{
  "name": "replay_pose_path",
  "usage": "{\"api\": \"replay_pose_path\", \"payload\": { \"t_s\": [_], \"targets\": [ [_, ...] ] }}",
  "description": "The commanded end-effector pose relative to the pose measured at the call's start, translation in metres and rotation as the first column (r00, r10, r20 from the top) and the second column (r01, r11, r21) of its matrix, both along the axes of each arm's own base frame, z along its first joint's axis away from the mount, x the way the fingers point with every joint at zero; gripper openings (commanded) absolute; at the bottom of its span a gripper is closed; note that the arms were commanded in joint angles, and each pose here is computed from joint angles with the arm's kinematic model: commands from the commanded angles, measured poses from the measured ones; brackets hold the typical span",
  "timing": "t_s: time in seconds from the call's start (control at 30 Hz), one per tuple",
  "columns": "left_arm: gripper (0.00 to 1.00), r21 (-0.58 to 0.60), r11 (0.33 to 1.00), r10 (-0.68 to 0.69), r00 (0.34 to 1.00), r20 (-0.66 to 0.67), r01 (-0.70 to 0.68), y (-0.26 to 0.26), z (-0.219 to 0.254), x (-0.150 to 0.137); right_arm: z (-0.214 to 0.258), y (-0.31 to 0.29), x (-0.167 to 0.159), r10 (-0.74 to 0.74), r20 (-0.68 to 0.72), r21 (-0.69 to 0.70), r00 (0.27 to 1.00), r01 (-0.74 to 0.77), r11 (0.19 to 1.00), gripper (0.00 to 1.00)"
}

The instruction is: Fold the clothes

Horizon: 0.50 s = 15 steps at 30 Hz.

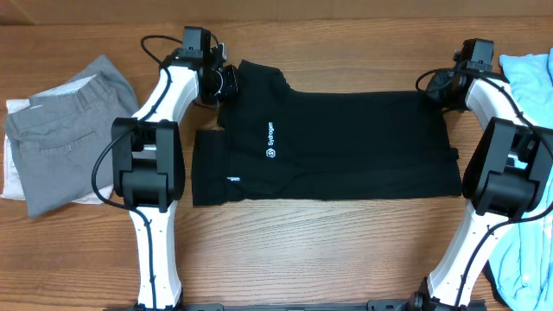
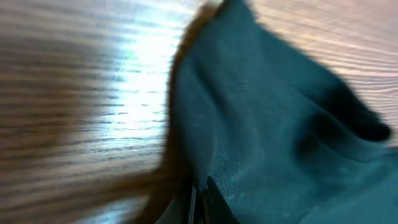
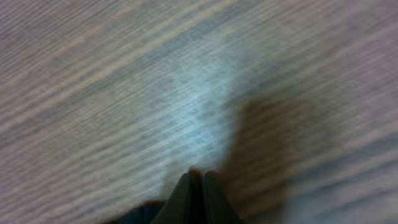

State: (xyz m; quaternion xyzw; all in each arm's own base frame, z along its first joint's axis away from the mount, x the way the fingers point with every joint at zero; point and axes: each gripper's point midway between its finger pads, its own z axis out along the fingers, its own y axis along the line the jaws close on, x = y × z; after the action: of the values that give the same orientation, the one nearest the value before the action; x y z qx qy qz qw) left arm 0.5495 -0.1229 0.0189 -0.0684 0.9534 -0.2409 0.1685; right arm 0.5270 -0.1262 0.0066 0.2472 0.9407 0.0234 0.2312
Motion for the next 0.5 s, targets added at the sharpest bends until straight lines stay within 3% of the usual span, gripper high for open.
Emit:
{"api": "replay_pose_path", "payload": {
  "t_s": [0.0,0.2,0.47],
  "targets": [
    [0.06,0.013,1.0,-0.019,0.989,0.145,0.017,0.004,0.071,0.011,0.037,-0.016,0.002,-0.045,0.022,-0.053,0.999,0.046,0.998,0.04],
    [0.07,0.014,0.999,-0.031,0.997,0.067,0.03,0.006,0.102,-0.025,0.084,-0.029,-0.042,-0.139,-0.07,-0.018,0.988,0.138,0.99,0.04],
    [0.04,-0.051,0.995,-0.088,0.983,-0.16,0.081,-0.008,0.109,-0.09,0.082,-0.036,-0.101,-0.182,-0.263,0.01,0.947,0.191,0.982,0.04]
  ]
}}
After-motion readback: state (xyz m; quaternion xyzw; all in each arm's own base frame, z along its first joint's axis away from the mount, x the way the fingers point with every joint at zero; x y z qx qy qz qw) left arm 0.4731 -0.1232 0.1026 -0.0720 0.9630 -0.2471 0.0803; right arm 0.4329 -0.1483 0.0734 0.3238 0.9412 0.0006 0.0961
